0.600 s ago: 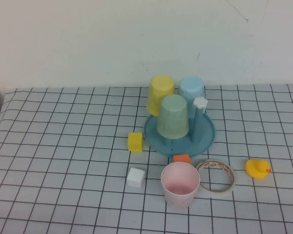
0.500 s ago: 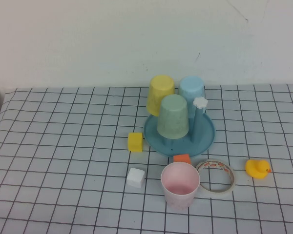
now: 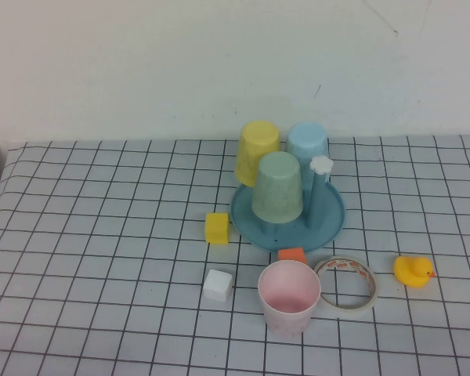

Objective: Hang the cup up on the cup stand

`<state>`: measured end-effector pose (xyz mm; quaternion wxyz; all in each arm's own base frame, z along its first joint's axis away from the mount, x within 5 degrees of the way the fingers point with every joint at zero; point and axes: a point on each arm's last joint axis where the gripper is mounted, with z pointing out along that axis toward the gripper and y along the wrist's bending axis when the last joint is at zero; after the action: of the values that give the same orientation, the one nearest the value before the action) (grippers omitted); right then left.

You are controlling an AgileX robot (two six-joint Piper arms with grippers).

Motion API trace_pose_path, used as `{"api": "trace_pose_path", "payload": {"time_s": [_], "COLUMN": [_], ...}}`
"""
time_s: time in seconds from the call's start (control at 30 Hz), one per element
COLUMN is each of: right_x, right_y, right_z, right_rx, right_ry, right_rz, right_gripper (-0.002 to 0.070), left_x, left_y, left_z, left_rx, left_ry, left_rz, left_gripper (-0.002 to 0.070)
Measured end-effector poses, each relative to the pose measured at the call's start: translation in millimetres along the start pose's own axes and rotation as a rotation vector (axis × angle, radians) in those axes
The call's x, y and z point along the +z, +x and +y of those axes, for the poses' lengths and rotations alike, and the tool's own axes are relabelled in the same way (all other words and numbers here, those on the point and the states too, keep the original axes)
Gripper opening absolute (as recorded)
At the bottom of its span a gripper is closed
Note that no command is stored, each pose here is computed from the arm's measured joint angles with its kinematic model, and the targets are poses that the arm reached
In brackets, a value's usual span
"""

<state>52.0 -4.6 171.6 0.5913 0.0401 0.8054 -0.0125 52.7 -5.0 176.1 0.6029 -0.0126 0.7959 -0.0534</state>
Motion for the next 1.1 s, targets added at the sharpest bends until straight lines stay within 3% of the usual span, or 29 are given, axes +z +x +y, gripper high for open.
{"api": "trace_pose_path", "payload": {"time_s": [0.6,0.8,0.9,1.1], "right_x": [0,0,0,0], "right_y": [0,0,0,0], "right_z": [-1,-1,-1,6], "right_rx": [-0.032,-0.04,-0.021,0.173], "right_ry": [0.012,0.015,0.008,-0.07], "right_rz": [0.001,0.0,0.0,0.009], "right_gripper": [-0.0001,-0.0001,-0.0001,-0.0001], "left_x": [0,0,0,-2], "left_y": [0,0,-2,-8], "left_z": [-0.1,-2.5,-5.8,-18.5], "left_rx": [-0.002,-0.076,-0.199,-0.735], "left_ry": [0.001,0.027,0.065,0.228], "left_rz": [0.0,-0.004,-0.015,-0.009], "left_gripper": [-0.0002,-0.0002,-0.0002,-0.0002]}}
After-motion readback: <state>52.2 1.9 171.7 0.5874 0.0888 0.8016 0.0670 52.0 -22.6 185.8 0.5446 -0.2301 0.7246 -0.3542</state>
